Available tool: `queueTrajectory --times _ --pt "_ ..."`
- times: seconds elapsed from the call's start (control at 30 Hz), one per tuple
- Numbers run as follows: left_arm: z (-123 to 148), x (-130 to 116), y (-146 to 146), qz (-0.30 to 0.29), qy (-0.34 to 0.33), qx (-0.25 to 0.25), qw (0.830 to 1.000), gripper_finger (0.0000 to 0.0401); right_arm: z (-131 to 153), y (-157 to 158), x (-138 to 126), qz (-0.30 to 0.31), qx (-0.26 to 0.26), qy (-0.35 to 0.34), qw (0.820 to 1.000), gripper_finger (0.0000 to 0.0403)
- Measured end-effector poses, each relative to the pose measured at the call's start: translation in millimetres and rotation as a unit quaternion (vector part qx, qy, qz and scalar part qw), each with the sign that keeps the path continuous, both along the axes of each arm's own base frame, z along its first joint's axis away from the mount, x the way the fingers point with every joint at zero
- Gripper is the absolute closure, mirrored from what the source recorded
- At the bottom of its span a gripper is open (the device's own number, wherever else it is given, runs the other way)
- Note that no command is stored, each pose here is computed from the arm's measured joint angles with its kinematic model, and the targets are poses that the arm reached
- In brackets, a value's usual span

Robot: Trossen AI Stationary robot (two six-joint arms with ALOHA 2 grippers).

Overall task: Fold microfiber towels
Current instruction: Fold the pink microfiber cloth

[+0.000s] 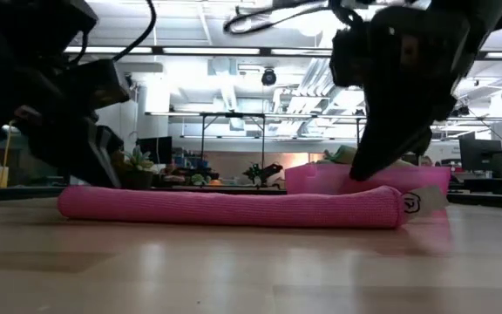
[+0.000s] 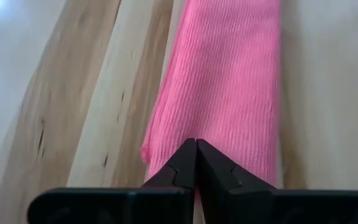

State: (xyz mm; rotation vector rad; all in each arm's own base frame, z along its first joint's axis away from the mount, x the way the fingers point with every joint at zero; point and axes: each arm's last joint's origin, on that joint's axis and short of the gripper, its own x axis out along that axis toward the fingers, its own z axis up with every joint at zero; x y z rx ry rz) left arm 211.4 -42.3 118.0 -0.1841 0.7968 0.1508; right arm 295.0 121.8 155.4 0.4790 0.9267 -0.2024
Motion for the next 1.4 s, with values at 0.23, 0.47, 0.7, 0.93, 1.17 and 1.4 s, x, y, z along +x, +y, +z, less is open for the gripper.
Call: queueTrajectory --times 0.23,0.47,0.7,0.93,1.17,1.4 --pt "-6 -4 -1 0.003 0.028 -0.005 1.0 0.0401 -13 -7 0 -0.012 -0.01 0.044 0.999 0.0402" --pt "-7 -6 -2 0.002 0.041 -0.002 0.999 0.0401 -17 -15 -5 0.0 -0.036 0.082 0.996 0.0403" --pt "-6 -5 -2 0.01 0.034 -0.011 0.999 0.0401 1 -25 -11 0.006 -0.051 0.082 0.995 0.0403" --pt "-6 -5 -2 0.008 0.036 -0.014 0.999 0.0401 24 -31 -37 0.002 -0.085 0.121 0.989 0.0403" --pt "17 0 1 -0.01 0.019 -0.062 0.998 0.0401 31 -27 -48 -0.007 -0.092 0.13 0.987 0.0403" --pt "38 -22 5 0.005 0.043 -0.069 0.997 0.0401 19 -23 -61 -0.009 -0.04 0.125 0.991 0.0403"
